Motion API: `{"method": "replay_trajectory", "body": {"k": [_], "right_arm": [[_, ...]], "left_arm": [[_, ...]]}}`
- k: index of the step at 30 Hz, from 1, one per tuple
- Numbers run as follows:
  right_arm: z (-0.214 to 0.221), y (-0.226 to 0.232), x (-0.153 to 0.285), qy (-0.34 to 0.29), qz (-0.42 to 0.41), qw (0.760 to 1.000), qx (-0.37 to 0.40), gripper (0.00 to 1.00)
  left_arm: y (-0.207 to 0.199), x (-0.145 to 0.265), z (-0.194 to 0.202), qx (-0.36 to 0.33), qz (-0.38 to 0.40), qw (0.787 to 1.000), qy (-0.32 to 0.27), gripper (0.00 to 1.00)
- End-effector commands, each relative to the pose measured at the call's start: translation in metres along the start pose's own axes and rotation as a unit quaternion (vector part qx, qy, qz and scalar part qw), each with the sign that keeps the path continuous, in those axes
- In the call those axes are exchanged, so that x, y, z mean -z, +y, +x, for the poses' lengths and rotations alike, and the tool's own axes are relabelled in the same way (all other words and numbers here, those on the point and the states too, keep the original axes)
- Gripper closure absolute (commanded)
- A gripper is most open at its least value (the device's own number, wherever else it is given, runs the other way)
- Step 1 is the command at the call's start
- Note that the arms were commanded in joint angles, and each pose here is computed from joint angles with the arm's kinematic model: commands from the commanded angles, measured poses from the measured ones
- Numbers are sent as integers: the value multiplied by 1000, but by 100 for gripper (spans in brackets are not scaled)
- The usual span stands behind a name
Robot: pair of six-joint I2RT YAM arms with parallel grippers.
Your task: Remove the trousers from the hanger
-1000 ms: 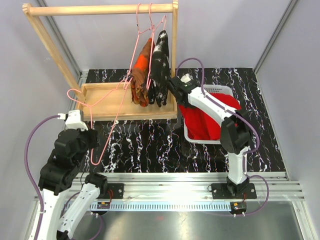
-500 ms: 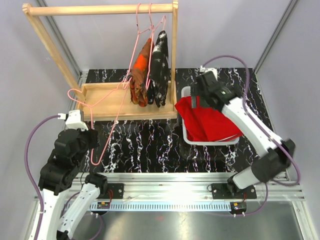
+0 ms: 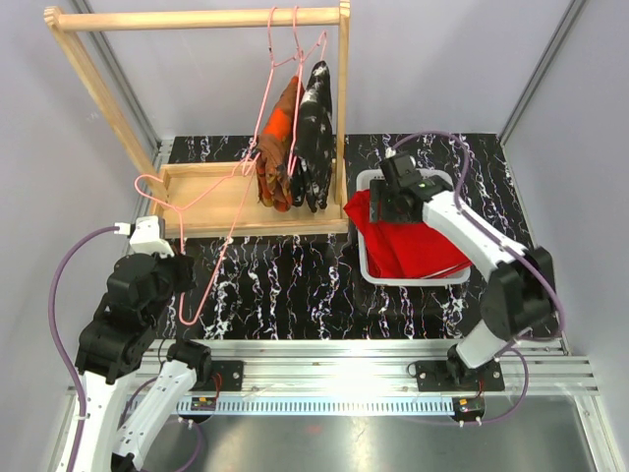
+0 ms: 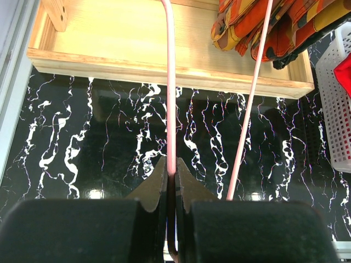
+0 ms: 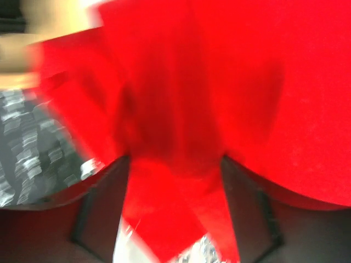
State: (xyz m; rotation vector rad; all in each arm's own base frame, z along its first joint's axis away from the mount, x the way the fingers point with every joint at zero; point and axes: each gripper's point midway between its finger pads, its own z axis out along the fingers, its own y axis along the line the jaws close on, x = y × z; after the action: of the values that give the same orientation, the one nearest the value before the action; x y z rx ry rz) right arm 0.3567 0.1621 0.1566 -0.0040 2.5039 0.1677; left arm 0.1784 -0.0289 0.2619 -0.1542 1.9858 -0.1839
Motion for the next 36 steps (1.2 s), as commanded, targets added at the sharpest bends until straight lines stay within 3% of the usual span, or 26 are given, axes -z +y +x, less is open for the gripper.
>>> {"method": "replay_trajectory", "body": {"k": [1,3,9,13,19,22,25,29,36], "right_arm": [[6,-27,-34,-3,98,995,-15,29],[21,-34,-57,25,122,992,-9,34],[59,-45,-111,92,148,985,6,32],[55,-54,-120,95,170,981,10,23],[-7,-35,-68,-2,114,993,-30,20],[-45,-26,-8,-68,78,994,-44,15],[-51,-46,32,-100,108,987,-56,14],[-17,-73,47,-98,127,982,-96,16],[66,-114,10,-17,130,974,-186,28]], "left_arm": [[-9,5,-20,9,18,999,-29,100],[-5,12,-29,12,8,999,-42,100],[3,27,-54,17,-20,997,-66,100],[5,33,-61,17,-26,997,-76,100],[11,37,-64,12,-42,996,-78,100],[12,38,-68,10,-48,996,-78,100],[11,42,-75,13,-45,995,-88,100],[10,45,-80,18,-43,994,-96,100],[13,51,-105,15,-64,992,-109,100]]}}
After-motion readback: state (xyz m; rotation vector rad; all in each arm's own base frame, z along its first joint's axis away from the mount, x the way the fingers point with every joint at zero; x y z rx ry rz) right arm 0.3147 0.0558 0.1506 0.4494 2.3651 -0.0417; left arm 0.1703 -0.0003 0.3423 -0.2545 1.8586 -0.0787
